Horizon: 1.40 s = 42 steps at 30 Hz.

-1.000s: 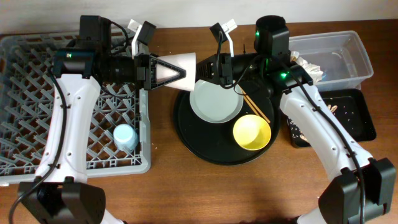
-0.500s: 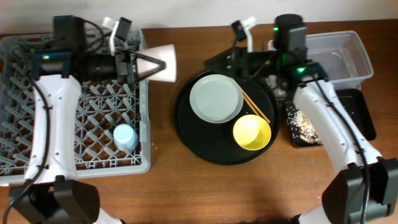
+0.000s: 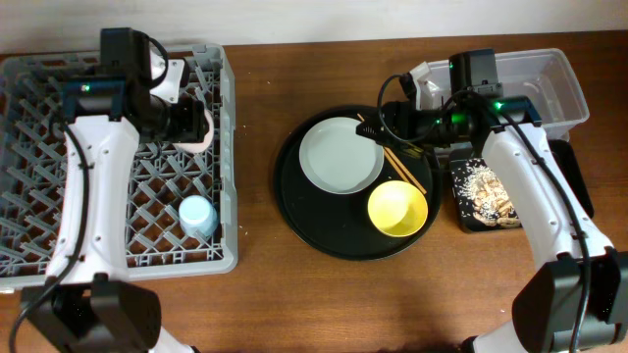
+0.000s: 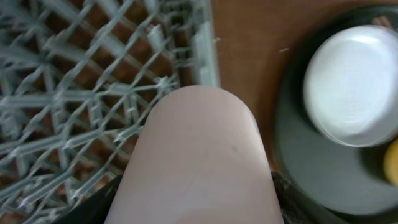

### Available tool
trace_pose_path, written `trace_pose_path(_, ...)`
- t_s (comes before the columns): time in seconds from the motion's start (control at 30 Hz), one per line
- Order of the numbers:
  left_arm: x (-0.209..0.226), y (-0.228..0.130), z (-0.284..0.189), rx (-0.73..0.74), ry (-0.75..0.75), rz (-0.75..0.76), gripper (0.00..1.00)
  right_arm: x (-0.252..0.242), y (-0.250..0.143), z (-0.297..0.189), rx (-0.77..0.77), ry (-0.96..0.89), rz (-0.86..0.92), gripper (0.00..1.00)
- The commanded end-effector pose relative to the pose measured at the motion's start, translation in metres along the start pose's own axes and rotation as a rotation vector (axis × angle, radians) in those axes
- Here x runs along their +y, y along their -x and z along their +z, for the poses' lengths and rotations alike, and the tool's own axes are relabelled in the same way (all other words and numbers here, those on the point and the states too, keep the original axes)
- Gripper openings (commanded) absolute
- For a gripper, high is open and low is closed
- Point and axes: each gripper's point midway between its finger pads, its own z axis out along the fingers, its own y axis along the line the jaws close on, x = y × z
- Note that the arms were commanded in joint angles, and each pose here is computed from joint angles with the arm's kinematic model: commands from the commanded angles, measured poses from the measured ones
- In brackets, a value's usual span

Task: Sort waste into correct bins and load items into the dishwasher rack
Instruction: 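Carry the pink cup with the left gripper and set it upside down in the rack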

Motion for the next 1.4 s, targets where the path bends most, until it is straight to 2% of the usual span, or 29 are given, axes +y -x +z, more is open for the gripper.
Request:
trace_pose_path(0.0, 0.030, -0.013, 0.032, 0.118, 0.152, -0.053, 0.60, -0.017, 0.001, -0.001, -0.010, -0.094, -0.034, 0.68)
trace_pose_path(0.23, 0.034, -0.031, 0.082, 0.256, 0.143, -0.062, 0.60, -0.021, -0.003, -0.001, 0.002, -0.113, -0.020, 0.68)
trace_pose_path(0.53, 0.037, -0.031, 0.108, 0.280, 0.142, -0.063, 0.61, -0.022, -0.004, -0.001, 0.004, -0.121, -0.016, 0.68)
trace_pose_path(0.57, 0.037, -0.031, 0.109, 0.281, 0.141, -0.063, 0.65, -0.022, -0.005, -0.001, 0.006, -0.122, -0.014, 0.68)
trace_pose_path(0.6, 0.036, -0.031, 0.109, 0.282, 0.137, -0.063, 0.75, -0.022, -0.005, -0.001, 0.007, -0.122, -0.013, 0.68)
trace_pose_path(0.73, 0.032, -0.031, 0.110, 0.280, 0.122, -0.059, 0.97, -0.023, -0.006, -0.001, 0.012, -0.123, -0.008, 0.69)
trace_pose_path(0.87, 0.029, -0.030, 0.110, 0.279, 0.107, -0.061, 0.99, -0.023, -0.007, -0.001, 0.015, -0.124, -0.005, 0.69)
trace_pose_path(1.0, 0.025, -0.024, 0.097, 0.272, 0.093, -0.062, 0.99, -0.023, -0.008, -0.001, 0.017, -0.124, -0.005, 0.69)
trace_pose_path(1.23, 0.002, 0.011, 0.033, 0.166, 0.000, -0.063, 0.99, -0.022, -0.012, -0.002, 0.031, -0.126, -0.032, 0.67)
trace_pose_path(1.37, -0.006, 0.020, 0.001, 0.104, -0.016, -0.066, 0.99, -0.018, -0.014, -0.007, 0.028, -0.128, -0.038, 0.67)
